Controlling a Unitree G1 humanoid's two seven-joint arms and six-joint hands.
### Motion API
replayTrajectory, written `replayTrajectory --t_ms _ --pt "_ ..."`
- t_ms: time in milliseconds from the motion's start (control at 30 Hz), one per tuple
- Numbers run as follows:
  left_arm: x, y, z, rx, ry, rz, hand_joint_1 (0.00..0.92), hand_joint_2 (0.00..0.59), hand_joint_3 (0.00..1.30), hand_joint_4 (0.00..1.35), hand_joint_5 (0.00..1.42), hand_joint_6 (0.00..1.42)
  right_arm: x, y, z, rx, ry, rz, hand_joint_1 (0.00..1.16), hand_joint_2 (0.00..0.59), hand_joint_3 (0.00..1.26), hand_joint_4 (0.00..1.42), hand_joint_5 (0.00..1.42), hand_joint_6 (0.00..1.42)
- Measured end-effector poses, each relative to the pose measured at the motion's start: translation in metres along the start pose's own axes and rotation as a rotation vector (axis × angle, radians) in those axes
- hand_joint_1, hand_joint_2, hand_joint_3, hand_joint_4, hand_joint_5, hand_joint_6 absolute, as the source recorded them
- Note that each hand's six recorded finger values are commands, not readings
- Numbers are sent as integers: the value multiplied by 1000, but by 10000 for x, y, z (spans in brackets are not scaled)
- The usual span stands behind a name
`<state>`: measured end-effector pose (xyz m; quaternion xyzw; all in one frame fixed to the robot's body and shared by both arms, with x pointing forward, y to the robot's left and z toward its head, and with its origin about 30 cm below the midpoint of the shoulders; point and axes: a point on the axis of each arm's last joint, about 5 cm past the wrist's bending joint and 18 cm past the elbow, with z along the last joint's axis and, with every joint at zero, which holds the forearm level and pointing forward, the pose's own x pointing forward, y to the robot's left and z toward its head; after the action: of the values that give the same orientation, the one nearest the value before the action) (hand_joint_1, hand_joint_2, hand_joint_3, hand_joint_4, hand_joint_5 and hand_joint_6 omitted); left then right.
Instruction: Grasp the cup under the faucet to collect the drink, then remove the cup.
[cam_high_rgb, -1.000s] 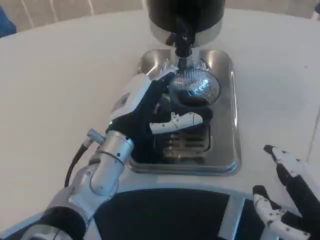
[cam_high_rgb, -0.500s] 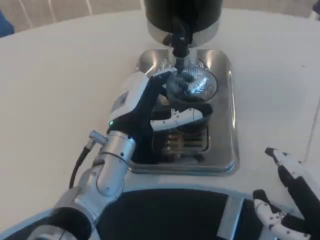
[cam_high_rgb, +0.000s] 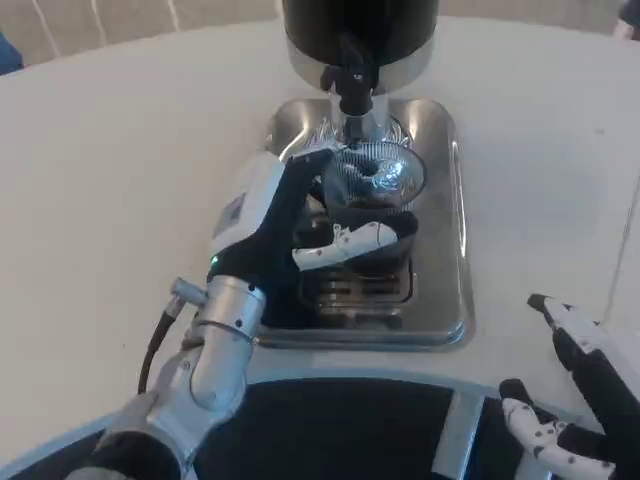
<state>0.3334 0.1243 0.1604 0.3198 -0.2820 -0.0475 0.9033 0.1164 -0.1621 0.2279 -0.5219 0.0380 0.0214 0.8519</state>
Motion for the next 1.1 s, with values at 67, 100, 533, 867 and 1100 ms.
replayTrajectory --t_ms 67,100,533,867,1100 --pt "-21 -6 -11 -3 2 12 562 109 901 981 1255 1423 9 -5 6 0 -2 -5 391 519 25 0 0 0" --pt "-39 -9 -21 -7 2 20 576 107 913 1009 1285 1424 12 -7 8 0 -3 -7 392 518 25 0 0 0" --pt "-247 246 -204 -8 -13 87 617 58 934 1093 1332 1424 71 -8 5 9 -7 -3 384 511 25 0 0 0" --pt "-467 474 -314 7 -66 52 622 43 929 1093 1332 1424 107 -61 30 1 -37 -34 374 504 22 0 0 0" --pt "-627 632 -383 35 -82 24 629 34 928 1094 1332 1424 131 -82 43 -7 -49 -47 369 504 16 0 0 0"
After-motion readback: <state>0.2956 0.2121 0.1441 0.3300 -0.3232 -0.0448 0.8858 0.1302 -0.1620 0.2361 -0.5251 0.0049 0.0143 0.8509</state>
